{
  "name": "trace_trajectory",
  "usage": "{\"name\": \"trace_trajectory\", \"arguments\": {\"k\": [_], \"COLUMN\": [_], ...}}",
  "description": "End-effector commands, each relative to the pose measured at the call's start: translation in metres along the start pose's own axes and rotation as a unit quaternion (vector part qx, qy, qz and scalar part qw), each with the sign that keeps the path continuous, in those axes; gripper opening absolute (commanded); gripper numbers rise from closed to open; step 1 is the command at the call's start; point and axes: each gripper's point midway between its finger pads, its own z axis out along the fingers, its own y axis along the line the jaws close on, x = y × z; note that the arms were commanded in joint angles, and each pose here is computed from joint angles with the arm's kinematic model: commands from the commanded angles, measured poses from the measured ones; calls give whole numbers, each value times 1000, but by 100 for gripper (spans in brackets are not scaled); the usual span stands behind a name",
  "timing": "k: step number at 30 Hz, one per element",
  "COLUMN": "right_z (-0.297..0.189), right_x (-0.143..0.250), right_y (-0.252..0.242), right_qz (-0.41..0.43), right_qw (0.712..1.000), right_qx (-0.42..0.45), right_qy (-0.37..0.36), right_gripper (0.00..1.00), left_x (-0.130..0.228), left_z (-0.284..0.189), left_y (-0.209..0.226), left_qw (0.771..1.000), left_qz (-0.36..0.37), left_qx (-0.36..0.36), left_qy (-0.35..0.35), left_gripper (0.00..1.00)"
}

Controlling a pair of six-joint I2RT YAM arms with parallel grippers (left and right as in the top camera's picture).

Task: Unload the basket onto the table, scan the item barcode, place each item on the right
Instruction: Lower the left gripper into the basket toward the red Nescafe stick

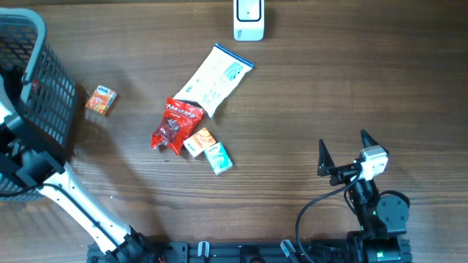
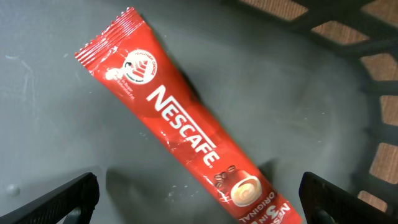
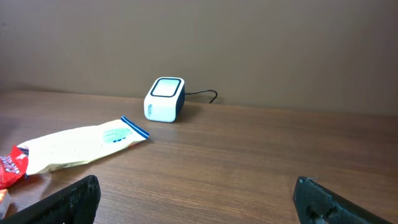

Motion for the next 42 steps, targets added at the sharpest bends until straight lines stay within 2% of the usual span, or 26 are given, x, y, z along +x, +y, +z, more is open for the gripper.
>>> {"name": "trace_trajectory", "arguments": {"k": [1,5,14,22,28,33,37,42], "right_z": [0,0,0,0,0,0,0,0], "right_x": [0,0,0,0,0,0,0,0], "right_y": [-3,-3,-3,-3,-3,-3,-3,-3], "right_qz": [-6,-6,-6,-6,-6,-6,-6,-6], "right_qw": [1000,1000,1000,1000,1000,1000,1000,1000], "right_qx": [7,7,7,7,7,7,7,7], "right_qy": [-1,-1,-1,-1,-1,-1,-1,-1], "right_gripper": [100,100,100,100,100,100,100,100], "left_x": [-5,-9,-26,-22,-6,-5,-5,-15], "left_z": [4,6,1,4,12,19,34,40], "left_y": [0,7,43,46,20,19,27,50], "left_qw": [1000,999,990,990,998,998,997,988], "left_qz": [-11,-9,6,13,18,-8,5,17], "left_qx": [-5,-21,-107,-116,-51,-48,-71,-129], "left_qy": [-15,-30,-89,-82,-29,-31,-39,-81], "left_gripper": [100,99,98,98,95,93,93,93]}}
